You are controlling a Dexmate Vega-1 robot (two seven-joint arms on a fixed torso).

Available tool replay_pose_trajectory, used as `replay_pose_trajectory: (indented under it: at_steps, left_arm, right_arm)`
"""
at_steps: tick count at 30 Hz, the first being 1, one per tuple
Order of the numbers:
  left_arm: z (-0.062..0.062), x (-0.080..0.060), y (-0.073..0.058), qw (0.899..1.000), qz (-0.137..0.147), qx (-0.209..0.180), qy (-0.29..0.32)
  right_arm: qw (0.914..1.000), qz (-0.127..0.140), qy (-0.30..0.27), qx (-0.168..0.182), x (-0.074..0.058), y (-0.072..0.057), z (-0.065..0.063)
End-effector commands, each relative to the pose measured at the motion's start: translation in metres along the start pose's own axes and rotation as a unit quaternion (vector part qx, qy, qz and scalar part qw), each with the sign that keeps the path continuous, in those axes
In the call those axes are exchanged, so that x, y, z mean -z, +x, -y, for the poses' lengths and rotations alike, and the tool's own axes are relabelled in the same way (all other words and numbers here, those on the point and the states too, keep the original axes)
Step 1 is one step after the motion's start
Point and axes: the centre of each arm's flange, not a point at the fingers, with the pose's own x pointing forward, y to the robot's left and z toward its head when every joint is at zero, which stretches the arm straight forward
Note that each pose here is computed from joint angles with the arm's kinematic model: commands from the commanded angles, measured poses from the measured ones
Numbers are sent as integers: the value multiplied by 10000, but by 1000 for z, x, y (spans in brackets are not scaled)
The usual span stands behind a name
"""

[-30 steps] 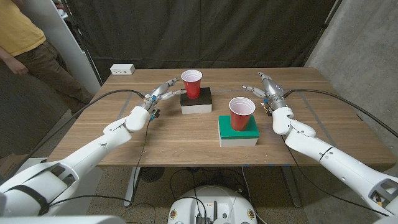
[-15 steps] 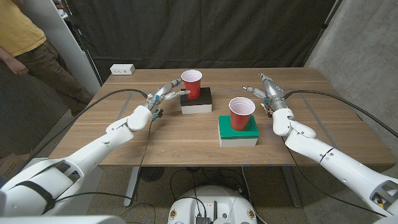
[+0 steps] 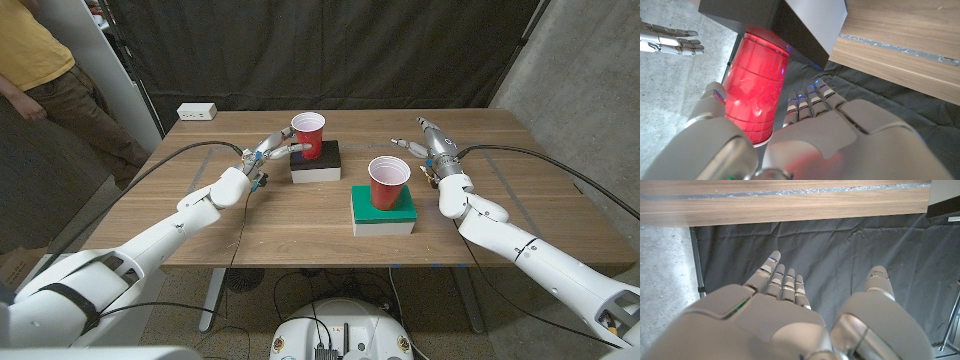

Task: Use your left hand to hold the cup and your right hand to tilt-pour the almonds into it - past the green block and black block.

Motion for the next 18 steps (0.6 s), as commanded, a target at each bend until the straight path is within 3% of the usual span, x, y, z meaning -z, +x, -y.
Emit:
replay_pose_trajectory:
  at_steps: [1, 10, 18]
  left_arm:
    - [5, -2, 12, 10000, -6, -16, -8]
    - [6, -7, 19, 10000, 63, -18, -45]
    - [6, -10, 17, 9998, 74, -125, -115]
  right_arm:
    - [10000, -38, -1, -18, 6, 0, 0]
    - [10000, -55, -9, -7, 7, 2, 2]
    - [10000, -43, -15, -41, 8, 2, 0]
